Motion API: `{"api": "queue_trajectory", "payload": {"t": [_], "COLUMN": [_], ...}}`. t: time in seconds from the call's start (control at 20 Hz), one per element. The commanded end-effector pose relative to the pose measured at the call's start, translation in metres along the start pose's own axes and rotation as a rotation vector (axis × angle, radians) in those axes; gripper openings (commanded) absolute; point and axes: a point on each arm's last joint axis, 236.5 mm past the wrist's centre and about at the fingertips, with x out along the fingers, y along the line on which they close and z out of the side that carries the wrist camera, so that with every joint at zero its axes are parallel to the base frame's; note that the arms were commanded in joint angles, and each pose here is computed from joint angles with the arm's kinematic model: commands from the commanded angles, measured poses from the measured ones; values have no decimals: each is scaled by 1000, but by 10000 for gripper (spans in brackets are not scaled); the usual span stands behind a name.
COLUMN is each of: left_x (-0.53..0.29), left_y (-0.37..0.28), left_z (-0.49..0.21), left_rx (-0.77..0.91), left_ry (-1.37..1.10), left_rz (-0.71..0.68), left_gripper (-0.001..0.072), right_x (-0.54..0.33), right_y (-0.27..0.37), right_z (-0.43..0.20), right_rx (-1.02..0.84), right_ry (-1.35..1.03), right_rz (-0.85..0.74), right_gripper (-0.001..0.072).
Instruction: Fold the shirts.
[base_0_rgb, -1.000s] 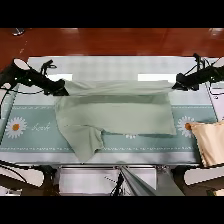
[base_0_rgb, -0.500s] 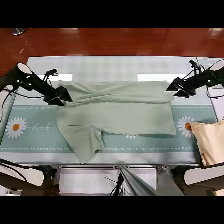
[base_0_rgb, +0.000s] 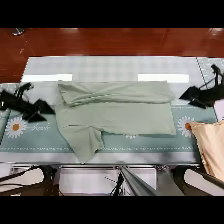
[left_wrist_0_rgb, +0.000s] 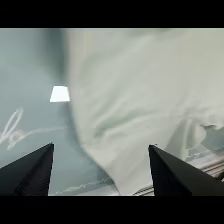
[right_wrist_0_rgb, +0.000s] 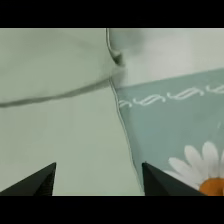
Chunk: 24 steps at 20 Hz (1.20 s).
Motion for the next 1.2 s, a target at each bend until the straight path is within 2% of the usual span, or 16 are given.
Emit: {"api": "queue_trajectory", "payload": {"t": [0.0,0.15,0.4,0.65,0.7,0.75,0.8,0.95,1.05,1.15], "left_x": [27,46,77,106,106,106,106,105,104,103], "left_y": [20,-12,-25,-43,-46,-47,-47,-48,-51,-53], "left_z": [-38,-49,-60,-77,-76,-76,-76,-74,-72,-72], "left_rx": [-151,-109,-78,33,33,49,85,100,93,89], "left_ry": [-75,-84,-68,-30,-33,-34,-39,-47,-53,-57], "left_rz": [-55,-213,-211,-188,-194,-197,-196,-200,-212,-219], "left_gripper": [705,705,703,699,668,307,38,21,21,21], "right_x": [16,24,24,-12,-18,-19,-13,20,32,34], "right_y": [-1,7,7,-64,-84,-99,-105,-79,-56,-50], "right_z": [-56,-78,-77,-64,-74,-89,-110,-156,-145,-139], "right_rx": [45,81,96,185,234,279,324,375,380,395], "right_ry": [-47,-31,-34,-64,-40,1,62,190,137,119], "right_rz": [20,69,72,-139,-181,-214,-217,-84,37,68], "right_gripper": [624,624,624,624,624,623,623,623,623,623]}}
